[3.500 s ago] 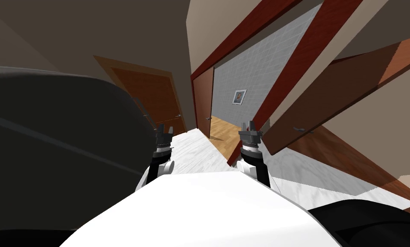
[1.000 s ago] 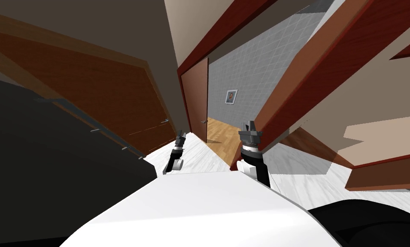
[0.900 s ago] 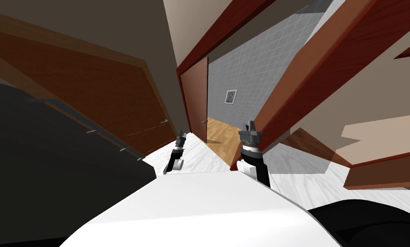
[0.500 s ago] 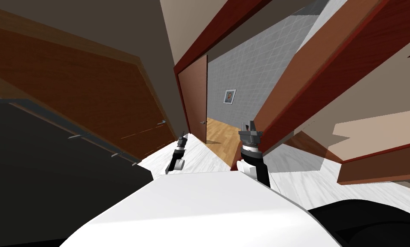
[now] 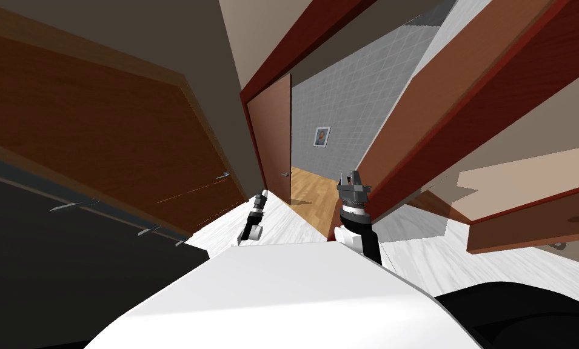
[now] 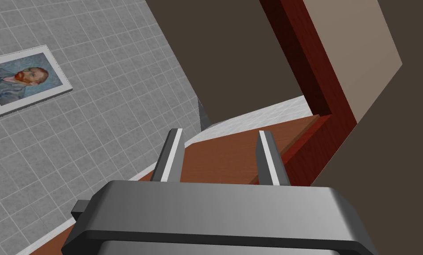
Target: Push the door open
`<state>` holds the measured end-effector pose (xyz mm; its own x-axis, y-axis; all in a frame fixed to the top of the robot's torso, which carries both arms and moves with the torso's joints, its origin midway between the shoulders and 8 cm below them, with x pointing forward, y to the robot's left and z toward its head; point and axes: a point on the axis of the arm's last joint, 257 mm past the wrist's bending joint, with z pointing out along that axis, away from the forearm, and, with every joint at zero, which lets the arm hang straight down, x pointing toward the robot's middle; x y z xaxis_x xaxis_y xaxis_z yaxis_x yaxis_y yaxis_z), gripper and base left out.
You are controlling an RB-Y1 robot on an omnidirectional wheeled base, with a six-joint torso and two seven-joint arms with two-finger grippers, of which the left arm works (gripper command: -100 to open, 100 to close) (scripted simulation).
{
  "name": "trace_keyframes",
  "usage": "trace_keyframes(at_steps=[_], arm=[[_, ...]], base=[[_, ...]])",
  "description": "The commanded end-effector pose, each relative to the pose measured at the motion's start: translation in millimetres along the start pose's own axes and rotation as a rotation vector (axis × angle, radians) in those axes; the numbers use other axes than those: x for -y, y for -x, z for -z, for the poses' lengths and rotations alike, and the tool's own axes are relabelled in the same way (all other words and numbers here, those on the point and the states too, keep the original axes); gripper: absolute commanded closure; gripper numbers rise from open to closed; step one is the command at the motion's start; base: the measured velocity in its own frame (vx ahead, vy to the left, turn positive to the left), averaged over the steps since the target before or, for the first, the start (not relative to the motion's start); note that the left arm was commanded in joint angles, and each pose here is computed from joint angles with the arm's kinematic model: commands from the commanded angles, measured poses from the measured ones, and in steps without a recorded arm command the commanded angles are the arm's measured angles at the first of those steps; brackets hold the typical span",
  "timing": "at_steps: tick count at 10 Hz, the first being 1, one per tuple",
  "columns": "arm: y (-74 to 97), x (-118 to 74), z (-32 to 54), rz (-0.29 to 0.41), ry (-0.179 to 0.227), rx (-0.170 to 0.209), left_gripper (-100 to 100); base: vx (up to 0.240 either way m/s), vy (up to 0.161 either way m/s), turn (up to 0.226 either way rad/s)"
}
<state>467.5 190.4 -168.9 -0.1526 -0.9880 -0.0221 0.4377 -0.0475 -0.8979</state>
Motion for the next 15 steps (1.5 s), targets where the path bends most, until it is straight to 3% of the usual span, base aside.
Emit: trace_keyframes(at_steps=[1,15], arm=[[-3.3,-10.5,0.8,0.007,0.017,-0.009,-100],[-35.2,-87.8,14.6,0.056,0.155,-0.082,-100]], base=[[0.079,0.073,-0.079],[0.08,0.061,-0.081]])
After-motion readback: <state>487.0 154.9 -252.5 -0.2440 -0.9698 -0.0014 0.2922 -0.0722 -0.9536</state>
